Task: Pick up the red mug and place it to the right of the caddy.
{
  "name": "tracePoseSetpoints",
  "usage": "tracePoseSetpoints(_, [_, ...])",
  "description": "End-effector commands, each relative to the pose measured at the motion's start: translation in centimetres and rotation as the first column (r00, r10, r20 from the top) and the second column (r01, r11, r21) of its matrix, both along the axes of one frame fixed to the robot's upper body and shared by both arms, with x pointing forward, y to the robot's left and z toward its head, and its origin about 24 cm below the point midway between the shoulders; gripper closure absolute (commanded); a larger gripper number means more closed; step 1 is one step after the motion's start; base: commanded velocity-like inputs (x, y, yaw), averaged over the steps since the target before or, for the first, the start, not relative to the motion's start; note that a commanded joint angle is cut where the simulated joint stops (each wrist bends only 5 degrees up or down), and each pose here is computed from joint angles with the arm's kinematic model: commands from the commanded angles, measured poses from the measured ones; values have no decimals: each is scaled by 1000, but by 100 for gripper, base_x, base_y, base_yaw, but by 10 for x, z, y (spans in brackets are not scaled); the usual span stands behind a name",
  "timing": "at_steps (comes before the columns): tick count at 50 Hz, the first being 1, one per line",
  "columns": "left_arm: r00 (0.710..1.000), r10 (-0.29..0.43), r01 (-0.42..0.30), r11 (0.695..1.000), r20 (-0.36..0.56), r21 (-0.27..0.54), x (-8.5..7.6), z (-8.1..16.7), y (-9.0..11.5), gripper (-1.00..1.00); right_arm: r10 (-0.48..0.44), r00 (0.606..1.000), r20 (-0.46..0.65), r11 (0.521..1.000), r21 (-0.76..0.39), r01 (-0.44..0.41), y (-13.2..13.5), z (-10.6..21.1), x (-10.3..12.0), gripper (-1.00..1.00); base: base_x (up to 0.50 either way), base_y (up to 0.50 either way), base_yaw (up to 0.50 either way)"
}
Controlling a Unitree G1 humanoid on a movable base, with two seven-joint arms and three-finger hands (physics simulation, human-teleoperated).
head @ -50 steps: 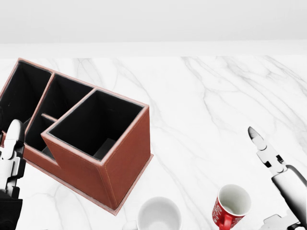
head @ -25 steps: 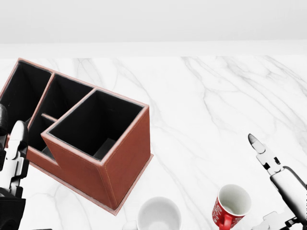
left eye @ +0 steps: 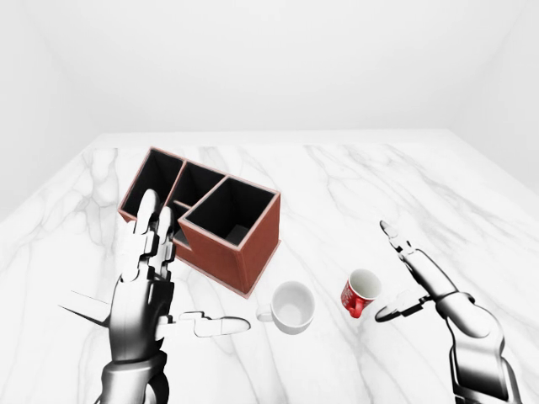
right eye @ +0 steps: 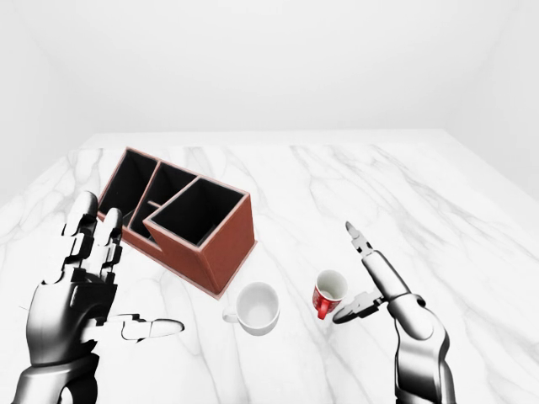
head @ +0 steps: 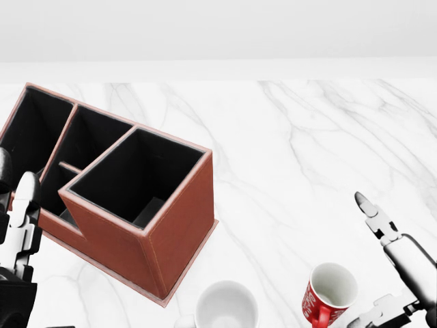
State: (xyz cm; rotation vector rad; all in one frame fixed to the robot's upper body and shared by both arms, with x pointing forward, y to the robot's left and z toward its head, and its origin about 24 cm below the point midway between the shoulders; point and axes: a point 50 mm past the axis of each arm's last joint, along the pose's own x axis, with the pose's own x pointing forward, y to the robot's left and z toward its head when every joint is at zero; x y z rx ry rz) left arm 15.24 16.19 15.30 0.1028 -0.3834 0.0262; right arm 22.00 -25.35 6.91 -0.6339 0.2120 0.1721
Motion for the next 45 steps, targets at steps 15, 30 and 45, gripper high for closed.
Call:
tracePoseSetpoints(15, [1000,0,0,1000,1,1,0,0,0,-100,-25,998,-53,999,22,26,-2,-18,7,-100,0,0,0])
tracePoseSetpoints(30, [1000,2,-2,1000,-1,0,1,-1,1,-100,-42,995,-92,998,35,45,-3,-31,18,-100,0,0,0])
tracePoseSetpoints(45, [1000,2,-2,1000,-4,0,1,-1,1,-100,-59,990,-131,996,53,66,-2,-44,18,-100,0,0,0])
